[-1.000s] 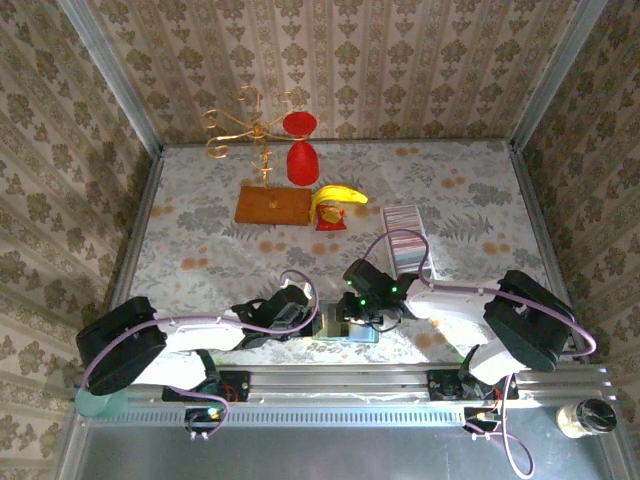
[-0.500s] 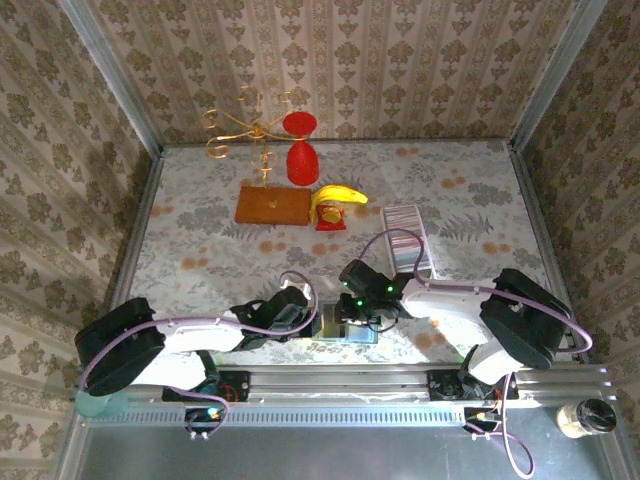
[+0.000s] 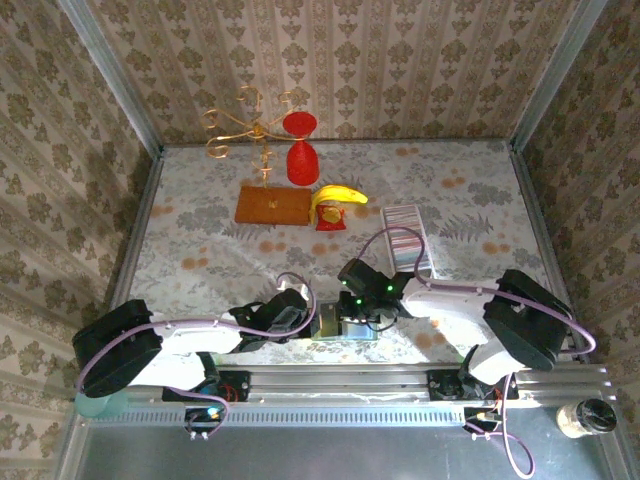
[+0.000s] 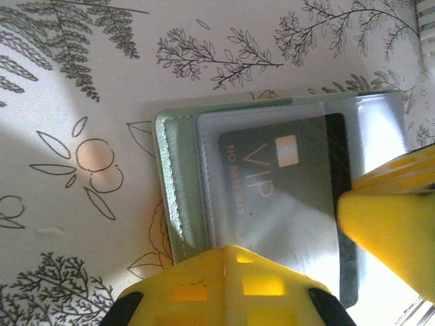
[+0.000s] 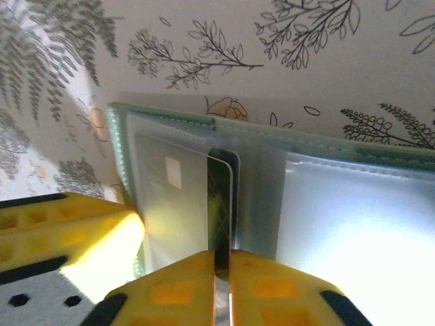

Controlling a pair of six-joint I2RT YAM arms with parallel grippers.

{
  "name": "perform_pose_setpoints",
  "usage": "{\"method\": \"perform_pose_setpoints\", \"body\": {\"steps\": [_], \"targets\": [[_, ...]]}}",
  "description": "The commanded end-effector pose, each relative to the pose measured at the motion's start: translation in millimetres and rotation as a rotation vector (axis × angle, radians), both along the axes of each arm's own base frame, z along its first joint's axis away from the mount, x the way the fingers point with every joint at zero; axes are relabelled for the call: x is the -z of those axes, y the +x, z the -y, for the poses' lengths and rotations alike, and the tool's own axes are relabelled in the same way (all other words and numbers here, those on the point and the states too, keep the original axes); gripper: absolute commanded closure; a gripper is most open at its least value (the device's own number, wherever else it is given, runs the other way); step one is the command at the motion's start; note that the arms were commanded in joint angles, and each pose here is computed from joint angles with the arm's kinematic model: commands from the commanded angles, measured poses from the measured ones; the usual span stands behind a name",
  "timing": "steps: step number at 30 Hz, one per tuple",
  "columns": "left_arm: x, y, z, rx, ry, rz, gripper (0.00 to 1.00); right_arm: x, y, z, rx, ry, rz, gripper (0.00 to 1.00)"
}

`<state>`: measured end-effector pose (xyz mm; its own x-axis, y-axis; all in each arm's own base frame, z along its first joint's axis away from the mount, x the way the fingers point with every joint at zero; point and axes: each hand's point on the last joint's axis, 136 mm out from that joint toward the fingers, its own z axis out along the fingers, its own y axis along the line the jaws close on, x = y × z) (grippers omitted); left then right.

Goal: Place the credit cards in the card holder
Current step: Insert the credit card into the card slot, then flip over the card slot in the card holder.

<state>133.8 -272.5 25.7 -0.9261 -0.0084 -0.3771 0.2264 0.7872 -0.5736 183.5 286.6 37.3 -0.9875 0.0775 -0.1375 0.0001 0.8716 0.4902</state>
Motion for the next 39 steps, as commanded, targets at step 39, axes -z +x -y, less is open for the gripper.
{"method": "perform_pose_setpoints", "body": {"steps": [39], "targets": [[19.3,-11.8,-24.7,-0.038,0.085,-0.027,1.0,-22.8,-27.0,45.3,0.164,-0.067,0.079,0.61]]}}
